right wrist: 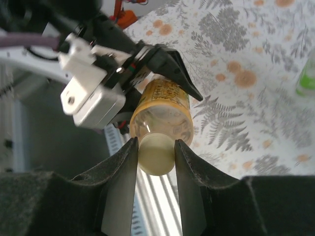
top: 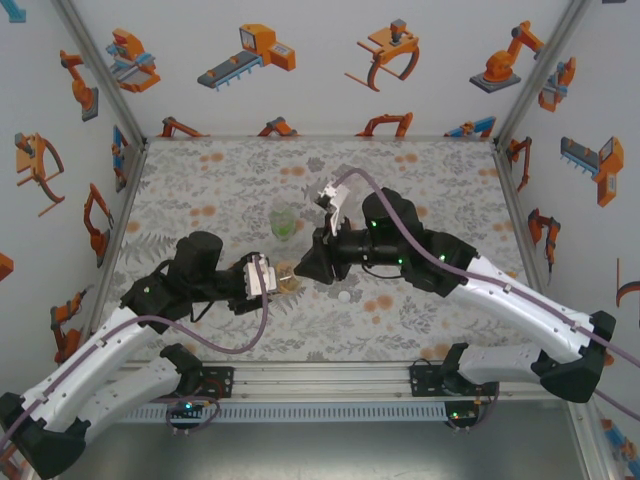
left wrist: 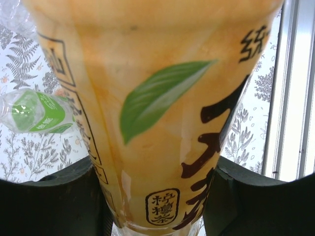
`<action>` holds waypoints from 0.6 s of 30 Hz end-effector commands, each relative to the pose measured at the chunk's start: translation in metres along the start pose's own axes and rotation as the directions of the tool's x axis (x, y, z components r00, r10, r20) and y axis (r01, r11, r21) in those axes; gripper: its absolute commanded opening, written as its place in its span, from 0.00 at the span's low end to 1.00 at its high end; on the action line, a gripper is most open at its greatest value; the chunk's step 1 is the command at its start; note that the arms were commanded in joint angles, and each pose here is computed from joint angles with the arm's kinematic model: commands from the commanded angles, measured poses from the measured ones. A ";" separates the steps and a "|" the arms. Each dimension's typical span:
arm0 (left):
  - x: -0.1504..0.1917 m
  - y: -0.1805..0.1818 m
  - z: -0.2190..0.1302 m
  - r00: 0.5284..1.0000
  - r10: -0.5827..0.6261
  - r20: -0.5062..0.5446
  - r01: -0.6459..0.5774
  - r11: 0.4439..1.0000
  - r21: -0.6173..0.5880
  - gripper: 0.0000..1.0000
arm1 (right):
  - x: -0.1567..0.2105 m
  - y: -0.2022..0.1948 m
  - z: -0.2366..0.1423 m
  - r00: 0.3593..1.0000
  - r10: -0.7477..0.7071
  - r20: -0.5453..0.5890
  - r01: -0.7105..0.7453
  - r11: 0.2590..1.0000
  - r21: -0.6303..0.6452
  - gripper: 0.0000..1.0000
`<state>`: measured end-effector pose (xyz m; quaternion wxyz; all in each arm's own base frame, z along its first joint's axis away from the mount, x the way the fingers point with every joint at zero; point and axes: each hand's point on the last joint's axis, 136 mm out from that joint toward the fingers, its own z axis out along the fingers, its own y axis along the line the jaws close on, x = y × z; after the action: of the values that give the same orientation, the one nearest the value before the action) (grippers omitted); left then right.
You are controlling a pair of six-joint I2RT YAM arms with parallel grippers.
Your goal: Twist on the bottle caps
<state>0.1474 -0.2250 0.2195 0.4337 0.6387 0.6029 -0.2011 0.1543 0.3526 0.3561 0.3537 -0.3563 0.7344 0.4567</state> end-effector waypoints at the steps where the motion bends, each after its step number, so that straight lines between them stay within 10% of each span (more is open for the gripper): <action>1: -0.021 0.013 -0.008 0.997 0.033 0.066 -0.029 0.997 -0.065 0.00 | 0.011 -0.019 0.003 0.925 0.381 0.002 -0.378 0.918 0.123 0.16; 10: -0.021 0.013 -0.007 0.997 0.032 0.067 -0.028 0.998 -0.061 0.00 | 0.008 -0.029 0.003 0.876 0.478 0.063 -0.482 0.862 0.158 0.25; 18: -0.022 0.012 -0.007 0.997 0.033 0.072 -0.029 0.998 -0.052 0.00 | -0.026 -0.017 -0.017 0.988 0.123 0.096 -0.137 0.977 0.164 0.57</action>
<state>0.1530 -0.2262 0.2250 0.4488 0.6342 0.5995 -0.1923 0.1816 0.3409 0.3463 0.3225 -0.1854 0.8128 0.4483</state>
